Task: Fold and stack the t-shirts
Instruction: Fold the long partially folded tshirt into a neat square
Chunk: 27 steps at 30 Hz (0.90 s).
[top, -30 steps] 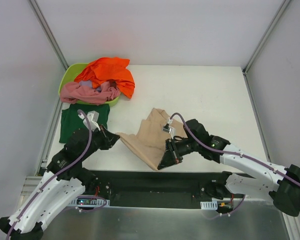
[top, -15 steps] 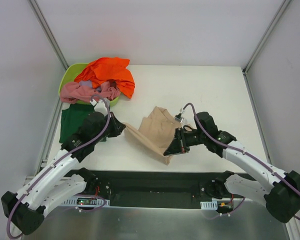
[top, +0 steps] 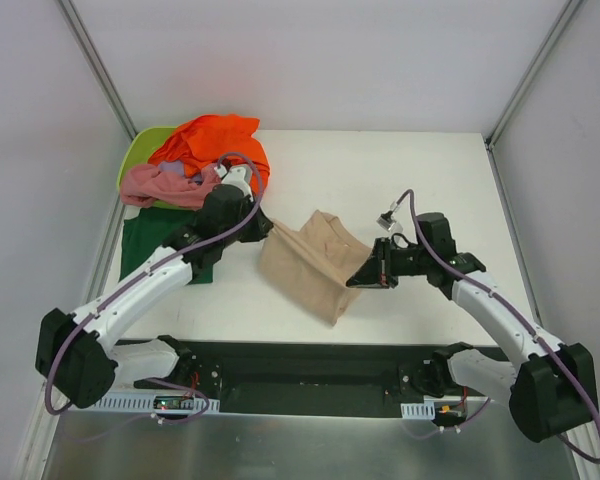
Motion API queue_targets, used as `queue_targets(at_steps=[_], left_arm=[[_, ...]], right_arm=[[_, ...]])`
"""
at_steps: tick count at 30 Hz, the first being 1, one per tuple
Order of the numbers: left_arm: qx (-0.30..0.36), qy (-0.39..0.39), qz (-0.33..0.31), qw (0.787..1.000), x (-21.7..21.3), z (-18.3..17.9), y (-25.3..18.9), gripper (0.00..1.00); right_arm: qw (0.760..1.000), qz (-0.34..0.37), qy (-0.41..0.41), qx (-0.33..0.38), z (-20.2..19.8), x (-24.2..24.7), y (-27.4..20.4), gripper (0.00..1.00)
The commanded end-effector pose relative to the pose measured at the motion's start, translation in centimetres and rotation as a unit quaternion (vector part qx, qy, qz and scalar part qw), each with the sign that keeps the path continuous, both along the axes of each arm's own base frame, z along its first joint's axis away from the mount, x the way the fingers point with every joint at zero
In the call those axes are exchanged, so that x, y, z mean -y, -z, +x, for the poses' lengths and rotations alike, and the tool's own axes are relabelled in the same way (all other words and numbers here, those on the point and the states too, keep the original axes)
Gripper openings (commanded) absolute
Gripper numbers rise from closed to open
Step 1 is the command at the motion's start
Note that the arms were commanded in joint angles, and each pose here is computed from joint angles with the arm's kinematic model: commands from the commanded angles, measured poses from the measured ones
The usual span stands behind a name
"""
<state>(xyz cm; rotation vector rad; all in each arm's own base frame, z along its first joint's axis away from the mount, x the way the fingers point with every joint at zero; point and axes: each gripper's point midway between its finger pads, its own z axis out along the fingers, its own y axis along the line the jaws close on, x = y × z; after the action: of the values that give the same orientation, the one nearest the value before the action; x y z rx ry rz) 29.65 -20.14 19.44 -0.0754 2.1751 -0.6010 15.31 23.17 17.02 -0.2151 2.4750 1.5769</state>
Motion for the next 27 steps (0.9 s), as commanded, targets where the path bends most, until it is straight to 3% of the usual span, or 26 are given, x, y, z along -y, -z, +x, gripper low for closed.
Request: queue_targets(at_steps=[1, 9, 13, 20, 27], left_arm=[[0.086, -0.059, 0.018, 0.994, -1.1, 5.1, -4.1, 0.00], [0.064, -0.044, 0.039, 0.996, 1.6, 8.9, -2.6, 0.00], [0.053, -0.027, 0.038, 0.998, 3.4, 10.8, -2.0, 0.00], [0.021, 0.003, 0.050, 0.999, 6.5, 14.1, 1.5, 0.00], [-0.009, 0.020, 0.063, 0.998, 8.3, 16.2, 5.2, 0.00]], right_arm=[[0.999, 0.012, -0.015, -0.027, -0.5, 1.1, -0.5, 0.01], [0.998, -0.004, 0.038, -0.044, 2.5, 3.1, 1.6, 0.01], [0.995, -0.049, 0.083, -0.039, 4.2, 4.6, 4.0, 0.01], [0.977, -0.119, 0.164, -0.069, 6.6, 7.7, 8.1, 0.01], [0.966, -0.136, 0.201, -0.088, 9.0, 8.7, 10.6, 0.01]])
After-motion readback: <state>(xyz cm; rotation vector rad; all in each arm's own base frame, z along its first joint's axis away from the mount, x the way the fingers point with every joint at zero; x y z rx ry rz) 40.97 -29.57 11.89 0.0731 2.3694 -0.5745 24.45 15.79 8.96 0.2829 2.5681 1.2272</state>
